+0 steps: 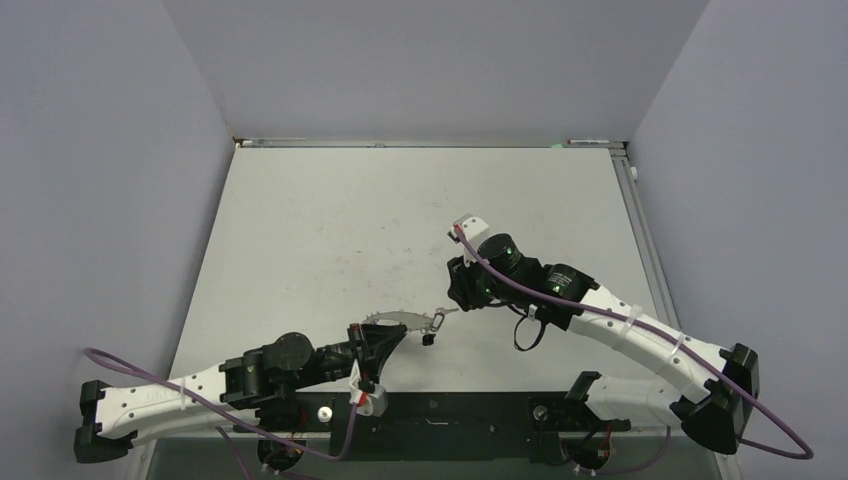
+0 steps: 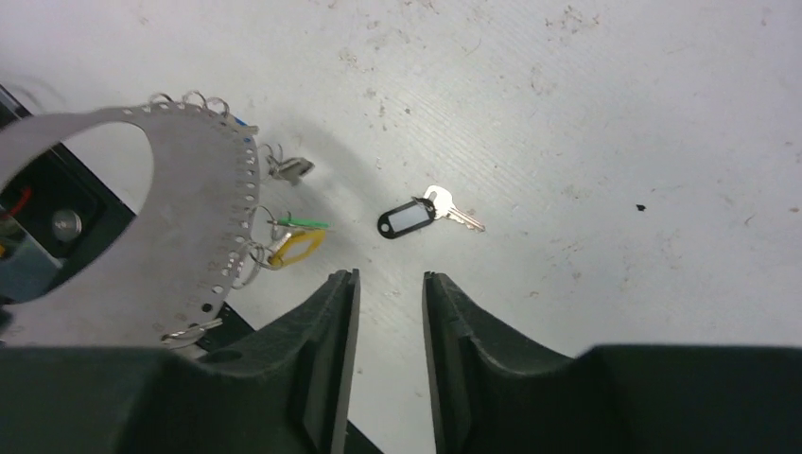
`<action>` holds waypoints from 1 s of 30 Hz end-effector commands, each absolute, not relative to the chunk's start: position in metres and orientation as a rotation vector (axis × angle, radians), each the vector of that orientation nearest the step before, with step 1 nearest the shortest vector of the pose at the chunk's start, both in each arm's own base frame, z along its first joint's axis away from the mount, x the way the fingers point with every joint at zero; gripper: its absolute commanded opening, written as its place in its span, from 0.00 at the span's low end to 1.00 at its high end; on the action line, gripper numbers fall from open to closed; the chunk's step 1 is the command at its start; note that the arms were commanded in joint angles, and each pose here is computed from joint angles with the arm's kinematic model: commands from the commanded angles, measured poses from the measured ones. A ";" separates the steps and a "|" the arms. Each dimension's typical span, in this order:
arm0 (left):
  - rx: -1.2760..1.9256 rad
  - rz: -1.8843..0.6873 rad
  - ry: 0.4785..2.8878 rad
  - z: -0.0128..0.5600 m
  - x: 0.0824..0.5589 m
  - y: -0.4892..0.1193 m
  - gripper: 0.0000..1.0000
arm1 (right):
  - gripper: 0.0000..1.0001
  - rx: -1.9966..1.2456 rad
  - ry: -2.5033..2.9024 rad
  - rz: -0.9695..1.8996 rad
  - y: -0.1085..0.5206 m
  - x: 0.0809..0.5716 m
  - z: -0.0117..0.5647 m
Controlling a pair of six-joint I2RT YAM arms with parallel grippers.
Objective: Put the keys on the keyring
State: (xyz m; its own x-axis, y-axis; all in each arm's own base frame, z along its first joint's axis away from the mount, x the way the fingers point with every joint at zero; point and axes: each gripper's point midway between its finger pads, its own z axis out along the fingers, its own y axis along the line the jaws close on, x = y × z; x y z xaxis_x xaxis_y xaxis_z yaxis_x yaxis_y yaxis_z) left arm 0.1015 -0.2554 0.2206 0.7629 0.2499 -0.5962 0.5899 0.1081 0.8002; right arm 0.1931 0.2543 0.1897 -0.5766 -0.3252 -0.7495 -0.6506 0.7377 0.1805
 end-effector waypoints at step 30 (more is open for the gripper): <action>1.222 -0.232 0.653 0.280 0.123 -0.218 0.00 | 0.31 -1.140 2.367 0.338 0.299 0.234 0.037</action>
State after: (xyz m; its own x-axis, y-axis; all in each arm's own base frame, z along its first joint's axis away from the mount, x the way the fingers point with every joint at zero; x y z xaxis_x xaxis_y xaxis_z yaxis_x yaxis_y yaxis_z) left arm 0.1272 -0.2169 0.2508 0.7662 0.2521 -0.5911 0.5267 0.2808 0.8024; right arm 0.2179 0.2849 0.0249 -0.5833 -0.6618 -0.4709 -0.7658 0.6414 0.0471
